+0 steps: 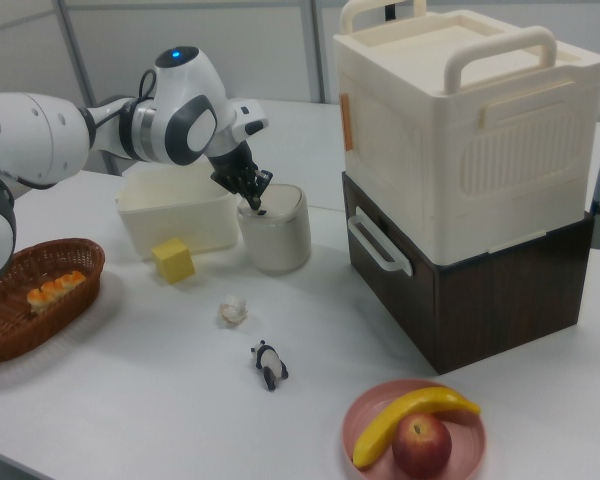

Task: Open the trash can
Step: 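Press the gripper down on the lid's button to pop it open, then lift the gripper up and away from the opened trash can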

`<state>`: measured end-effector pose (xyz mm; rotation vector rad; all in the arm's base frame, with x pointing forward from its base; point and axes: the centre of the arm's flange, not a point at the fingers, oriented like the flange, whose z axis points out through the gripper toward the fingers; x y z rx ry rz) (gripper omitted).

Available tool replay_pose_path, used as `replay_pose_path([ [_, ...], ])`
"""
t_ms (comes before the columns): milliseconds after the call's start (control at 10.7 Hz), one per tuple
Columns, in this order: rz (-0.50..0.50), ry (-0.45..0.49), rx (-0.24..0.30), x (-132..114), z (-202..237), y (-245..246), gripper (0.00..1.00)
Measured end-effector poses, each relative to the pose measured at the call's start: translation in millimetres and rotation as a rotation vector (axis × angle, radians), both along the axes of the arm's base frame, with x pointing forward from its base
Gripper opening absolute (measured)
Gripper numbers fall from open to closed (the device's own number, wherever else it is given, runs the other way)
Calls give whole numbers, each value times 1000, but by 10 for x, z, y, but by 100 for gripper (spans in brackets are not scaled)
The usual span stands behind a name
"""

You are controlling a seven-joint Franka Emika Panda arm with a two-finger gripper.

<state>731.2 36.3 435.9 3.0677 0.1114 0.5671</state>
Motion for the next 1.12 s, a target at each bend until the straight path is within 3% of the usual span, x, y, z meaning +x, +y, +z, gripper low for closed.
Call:
replay_pose_path([
  [187,-6,94,4,-154,260,3,4],
  [374,-11,231,31,-560,857,5,15],
  [654,-11,370,35,-1134,1469,-23,60],
  [841,-16,392,35,-1261,1581,-60,93],
  [935,-19,395,35,-1265,1570,-77,100],
  [1121,-35,411,37,-1263,1492,-160,100],
])
